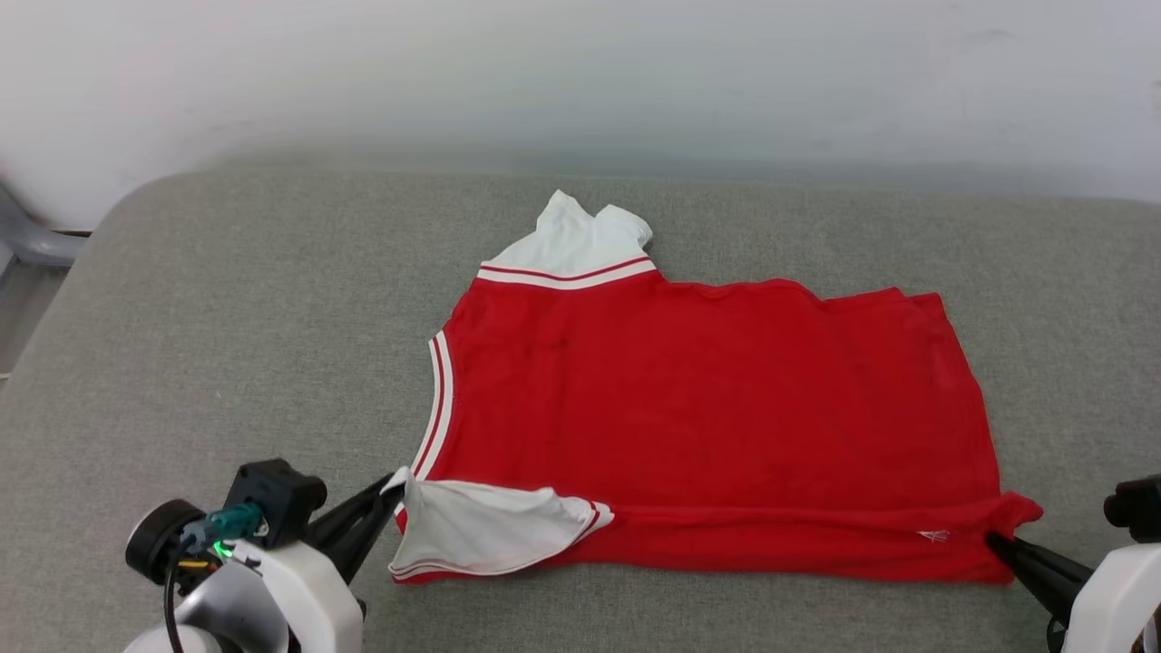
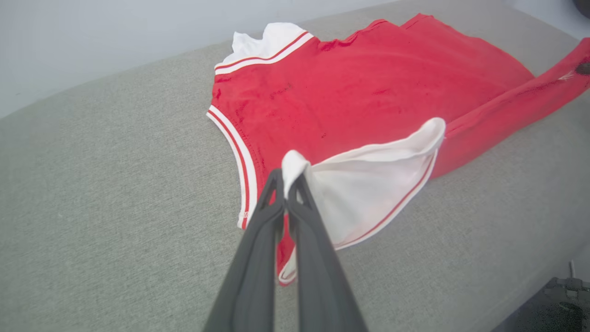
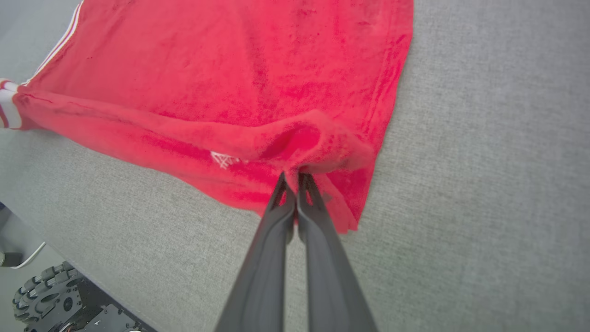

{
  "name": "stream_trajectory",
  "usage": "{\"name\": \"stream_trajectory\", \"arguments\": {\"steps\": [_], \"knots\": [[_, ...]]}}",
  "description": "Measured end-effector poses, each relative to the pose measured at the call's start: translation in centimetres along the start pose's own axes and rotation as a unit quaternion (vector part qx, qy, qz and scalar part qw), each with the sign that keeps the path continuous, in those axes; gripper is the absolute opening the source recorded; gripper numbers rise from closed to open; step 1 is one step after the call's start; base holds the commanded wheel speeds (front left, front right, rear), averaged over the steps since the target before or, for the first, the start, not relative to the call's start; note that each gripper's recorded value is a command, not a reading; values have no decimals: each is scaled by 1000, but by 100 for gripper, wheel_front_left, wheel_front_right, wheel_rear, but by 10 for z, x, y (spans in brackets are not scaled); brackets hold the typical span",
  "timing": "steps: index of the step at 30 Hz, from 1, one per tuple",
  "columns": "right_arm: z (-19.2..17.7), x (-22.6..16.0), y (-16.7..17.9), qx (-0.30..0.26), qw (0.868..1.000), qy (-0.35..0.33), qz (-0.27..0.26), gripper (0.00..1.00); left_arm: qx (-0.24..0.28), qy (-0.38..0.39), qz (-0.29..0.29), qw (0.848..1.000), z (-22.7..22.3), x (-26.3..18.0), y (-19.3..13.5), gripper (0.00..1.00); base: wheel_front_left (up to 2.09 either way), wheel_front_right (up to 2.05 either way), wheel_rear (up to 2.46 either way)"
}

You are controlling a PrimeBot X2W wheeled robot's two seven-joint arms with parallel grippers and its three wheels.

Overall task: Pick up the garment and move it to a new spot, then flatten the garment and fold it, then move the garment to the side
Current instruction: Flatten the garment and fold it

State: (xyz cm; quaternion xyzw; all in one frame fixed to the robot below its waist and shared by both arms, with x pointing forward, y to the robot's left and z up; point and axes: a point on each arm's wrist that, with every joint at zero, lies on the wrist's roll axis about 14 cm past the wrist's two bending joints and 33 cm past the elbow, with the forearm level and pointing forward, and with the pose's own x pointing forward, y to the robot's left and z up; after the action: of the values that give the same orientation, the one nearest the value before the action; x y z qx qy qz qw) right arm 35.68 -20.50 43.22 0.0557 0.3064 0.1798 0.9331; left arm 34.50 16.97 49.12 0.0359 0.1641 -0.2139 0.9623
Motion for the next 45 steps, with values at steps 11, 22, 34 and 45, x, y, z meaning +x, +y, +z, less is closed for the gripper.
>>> {"name": "stream_trajectory", "arguments": {"steps": [11, 22, 34, 45], "knots": [[-11, 30, -12, -7, 998, 58, -15, 0, 25, 53, -12, 998, -19, 55, 17, 0, 0, 0, 0], [-28, 47, -20, -9, 994, 106, -31, 5, 37, 110, -14, 993, -54, 79, 24, 0, 0, 0, 0], [-4, 42, -11, -23, 998, 55, -36, 100, -16, 51, 18, 998, -41, 72, 25, 100, 0, 0, 0], [21, 14, 6, -35, 999, 22, -36, 100, -82, -14, 74, 994, -17, 38, 15, 100, 0, 0, 0]]}}
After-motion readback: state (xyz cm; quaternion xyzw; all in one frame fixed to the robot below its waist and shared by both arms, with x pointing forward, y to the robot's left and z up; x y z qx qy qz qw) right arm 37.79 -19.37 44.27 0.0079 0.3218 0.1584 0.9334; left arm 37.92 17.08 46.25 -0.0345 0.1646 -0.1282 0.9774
